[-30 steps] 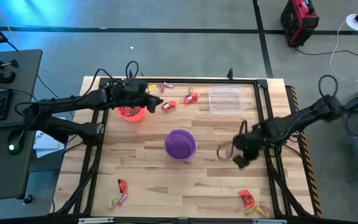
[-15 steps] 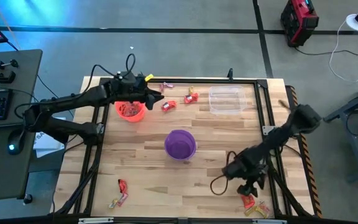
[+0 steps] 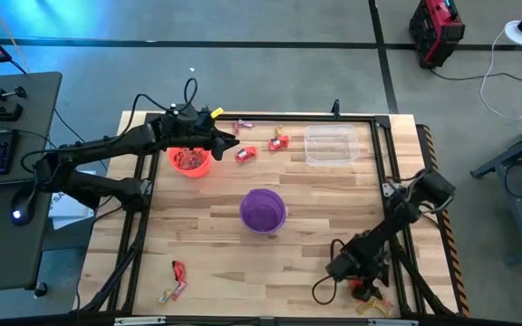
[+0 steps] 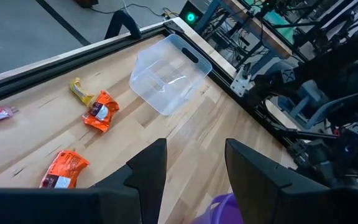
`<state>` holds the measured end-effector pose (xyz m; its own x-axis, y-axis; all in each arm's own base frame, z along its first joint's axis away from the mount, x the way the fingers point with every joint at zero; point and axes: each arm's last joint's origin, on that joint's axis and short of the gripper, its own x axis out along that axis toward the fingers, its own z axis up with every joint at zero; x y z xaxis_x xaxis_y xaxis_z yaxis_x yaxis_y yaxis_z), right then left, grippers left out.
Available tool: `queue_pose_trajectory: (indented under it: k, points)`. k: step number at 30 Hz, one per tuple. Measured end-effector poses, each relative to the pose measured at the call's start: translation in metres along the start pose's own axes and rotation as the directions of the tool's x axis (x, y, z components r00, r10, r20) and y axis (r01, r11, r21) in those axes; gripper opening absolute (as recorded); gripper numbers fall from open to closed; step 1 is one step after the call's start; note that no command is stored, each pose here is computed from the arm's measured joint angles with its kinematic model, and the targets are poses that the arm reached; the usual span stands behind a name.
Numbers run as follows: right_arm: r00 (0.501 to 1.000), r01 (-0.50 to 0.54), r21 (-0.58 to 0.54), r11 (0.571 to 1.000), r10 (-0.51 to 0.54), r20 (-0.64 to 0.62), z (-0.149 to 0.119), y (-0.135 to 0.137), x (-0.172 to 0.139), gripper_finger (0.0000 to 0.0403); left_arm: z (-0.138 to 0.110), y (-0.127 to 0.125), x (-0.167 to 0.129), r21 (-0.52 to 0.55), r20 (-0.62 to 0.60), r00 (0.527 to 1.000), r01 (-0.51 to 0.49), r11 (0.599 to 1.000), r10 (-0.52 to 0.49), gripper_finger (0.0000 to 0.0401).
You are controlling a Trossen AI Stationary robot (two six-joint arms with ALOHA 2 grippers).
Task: Sort candy by brand, put in halloween buckets
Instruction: Put the orange gummy into the orange bucket
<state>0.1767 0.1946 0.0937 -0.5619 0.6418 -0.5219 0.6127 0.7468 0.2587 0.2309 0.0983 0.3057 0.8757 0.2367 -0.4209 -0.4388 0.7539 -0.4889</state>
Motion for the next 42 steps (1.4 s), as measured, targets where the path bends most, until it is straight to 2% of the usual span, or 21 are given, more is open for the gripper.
queue_pose_trajectory:
  k: [12,15,20,28,30,37,42]
  points:
    - [0.999,0.038,0.057,0.998,-0.040,0.032,0.002,0.003,0.017,0.0224,0.000,0.000,0.000,0.000,0.001,1.000,0.000,1.000,0.000,0.0154]
    - [0.998,0.042,0.068,0.997,-0.045,0.048,0.003,0.003,0.017,0.0213,0.000,0.000,0.000,0.001,0.001,1.000,0.000,1.000,0.000,0.0154]
    - [0.996,0.047,0.076,0.996,-0.053,0.071,0.004,0.002,0.017,0.0157,0.000,0.000,0.000,0.001,0.001,1.000,0.000,1.000,0.000,0.0154]
    - [0.996,0.044,0.064,0.997,-0.048,0.076,0.002,0.003,0.015,0.0026,0.000,0.000,0.000,0.017,0.003,1.000,-0.002,1.000,0.002,0.0154]
    - [0.995,0.036,0.066,0.997,-0.043,0.095,0.000,0.002,0.011,0.0008,0.000,0.000,0.000,0.018,0.004,1.000,-0.004,1.000,0.004,0.0154]
    - [0.974,0.010,0.109,0.994,-0.034,0.222,-0.024,-0.006,-0.026,0.0002,0.000,0.000,0.000,0.046,0.010,1.000,-0.017,0.999,0.017,0.0154]
    - [0.916,-0.061,0.160,0.985,-0.008,0.402,-0.054,-0.018,-0.073,0.0001,0.000,0.001,0.000,0.063,0.012,1.000,-0.020,0.998,0.020,0.0154]
